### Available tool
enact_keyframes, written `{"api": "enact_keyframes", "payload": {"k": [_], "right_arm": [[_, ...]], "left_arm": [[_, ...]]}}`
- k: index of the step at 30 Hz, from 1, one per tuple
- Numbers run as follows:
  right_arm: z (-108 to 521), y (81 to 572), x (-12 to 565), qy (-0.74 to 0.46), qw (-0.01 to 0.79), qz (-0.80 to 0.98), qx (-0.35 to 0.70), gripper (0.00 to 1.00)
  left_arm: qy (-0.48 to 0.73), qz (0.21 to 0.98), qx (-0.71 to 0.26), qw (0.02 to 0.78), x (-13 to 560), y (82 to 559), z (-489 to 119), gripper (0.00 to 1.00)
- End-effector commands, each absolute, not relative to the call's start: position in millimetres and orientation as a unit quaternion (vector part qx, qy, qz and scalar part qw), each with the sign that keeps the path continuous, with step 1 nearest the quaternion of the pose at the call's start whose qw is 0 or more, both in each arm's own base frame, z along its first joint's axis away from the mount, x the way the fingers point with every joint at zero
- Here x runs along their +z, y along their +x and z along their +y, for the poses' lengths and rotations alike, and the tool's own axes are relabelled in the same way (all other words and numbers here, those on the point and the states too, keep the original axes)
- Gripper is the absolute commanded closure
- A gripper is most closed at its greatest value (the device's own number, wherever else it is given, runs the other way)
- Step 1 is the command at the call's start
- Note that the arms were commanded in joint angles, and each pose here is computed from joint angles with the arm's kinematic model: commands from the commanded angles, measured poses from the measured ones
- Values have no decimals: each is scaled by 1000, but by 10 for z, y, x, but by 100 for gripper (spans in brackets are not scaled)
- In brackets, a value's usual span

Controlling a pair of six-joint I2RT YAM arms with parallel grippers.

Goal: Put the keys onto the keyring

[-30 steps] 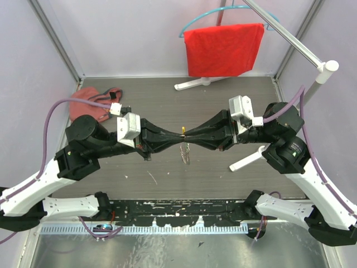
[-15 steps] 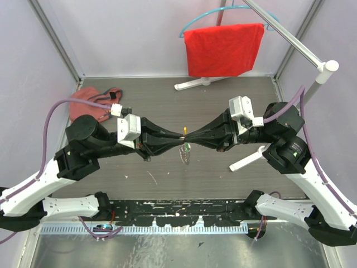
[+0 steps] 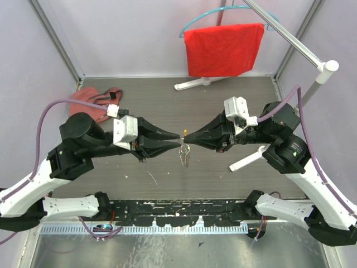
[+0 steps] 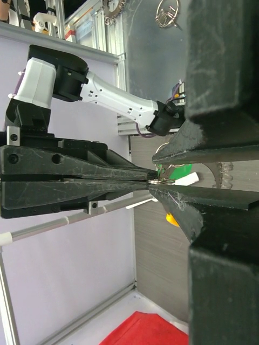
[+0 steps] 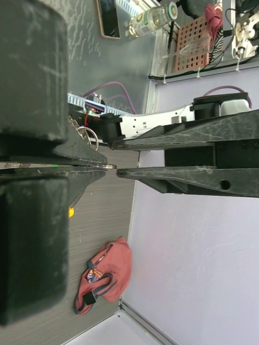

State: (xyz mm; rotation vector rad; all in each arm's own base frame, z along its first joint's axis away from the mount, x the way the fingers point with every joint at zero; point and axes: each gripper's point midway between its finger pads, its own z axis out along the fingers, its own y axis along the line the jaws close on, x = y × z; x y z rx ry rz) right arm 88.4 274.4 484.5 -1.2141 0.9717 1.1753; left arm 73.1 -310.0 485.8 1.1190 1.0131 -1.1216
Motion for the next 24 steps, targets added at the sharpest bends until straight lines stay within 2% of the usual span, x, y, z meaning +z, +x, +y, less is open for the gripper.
{"api": "enact_keyframes", "payload": {"k": [1,18,24], "right_arm": [[2685,881,5055,-512,589,395,485,99],[2688,883,5038,-514,587,396,485,99],[2680,854,5042,-518,585,391,486,99]], "left_arm": [[492,437,-466,591,4917,721,-3027,72],[503,458,-447,581,4786,792,-3075,69],[495,464,-438,590,4785,843,-3056,63]]}}
